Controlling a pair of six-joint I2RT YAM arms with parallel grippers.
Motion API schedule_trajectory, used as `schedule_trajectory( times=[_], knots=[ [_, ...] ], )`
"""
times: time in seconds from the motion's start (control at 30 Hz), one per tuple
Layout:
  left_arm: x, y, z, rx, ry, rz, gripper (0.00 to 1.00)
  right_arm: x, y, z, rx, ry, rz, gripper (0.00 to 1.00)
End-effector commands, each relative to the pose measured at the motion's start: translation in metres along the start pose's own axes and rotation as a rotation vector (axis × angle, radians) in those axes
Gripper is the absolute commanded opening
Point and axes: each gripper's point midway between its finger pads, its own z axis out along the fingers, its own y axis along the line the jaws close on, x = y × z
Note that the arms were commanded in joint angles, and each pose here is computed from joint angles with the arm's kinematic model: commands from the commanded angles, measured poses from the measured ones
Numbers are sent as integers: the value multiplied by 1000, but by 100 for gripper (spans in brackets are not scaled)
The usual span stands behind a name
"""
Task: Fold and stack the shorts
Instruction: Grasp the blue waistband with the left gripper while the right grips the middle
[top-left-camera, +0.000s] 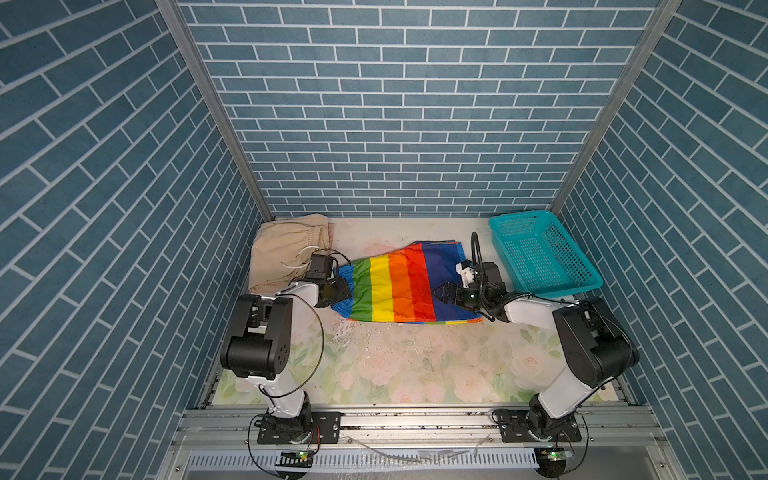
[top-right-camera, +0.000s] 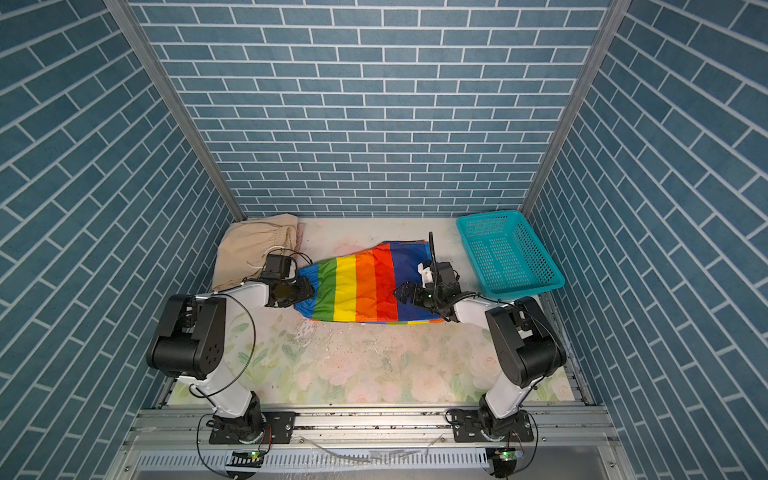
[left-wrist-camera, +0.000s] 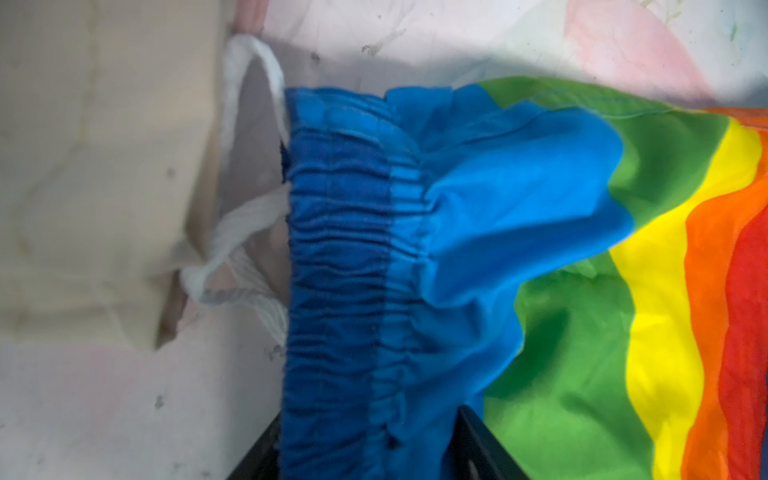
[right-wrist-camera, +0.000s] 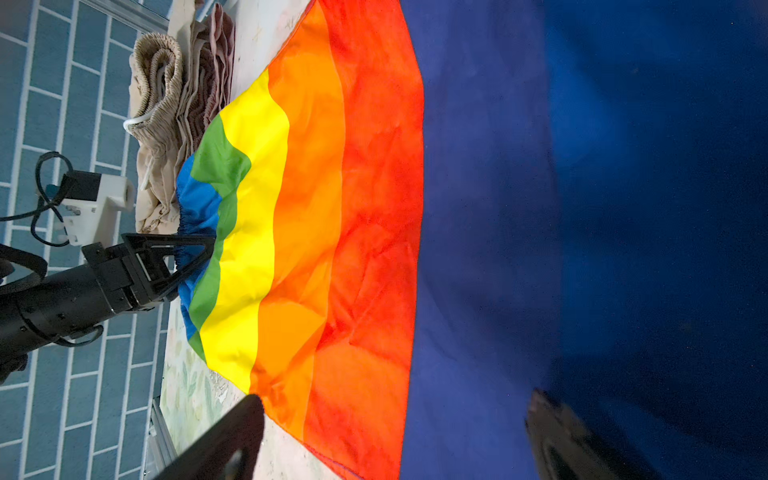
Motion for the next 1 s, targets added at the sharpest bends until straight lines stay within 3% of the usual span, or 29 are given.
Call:
schedule_trajectory(
  times=[0.0,0.1,0.23,0.37,0.4,0.53,0.7,0.97],
  knots=[
    [31,8,13,-14,118,5,44,-6,5,-7,-19,-26,-31,98],
    [35,6,14,-22,136,28,42,-5,3,-8,-19,-27,-20,98],
    [39,0,14,-29,155,68,30,-4,2,-9,-19,-29,-15,98],
    [34,-8,4,-53,149,108,3,-4,2,-11,-14,-31,-13,99],
    [32,-11,-1,-64,145,124,0,-4,2,-12,-7,-31,-11,98],
    [20,-23,-22,-91,128,179,0,-8,4,-17,3,-51,6,98],
    [8,-40,-50,-118,98,229,0,-9,19,-18,-62,-107,118,98],
    [3,-61,-62,-138,81,294,0,22,70,-4,-98,-112,87,98]
  ],
)
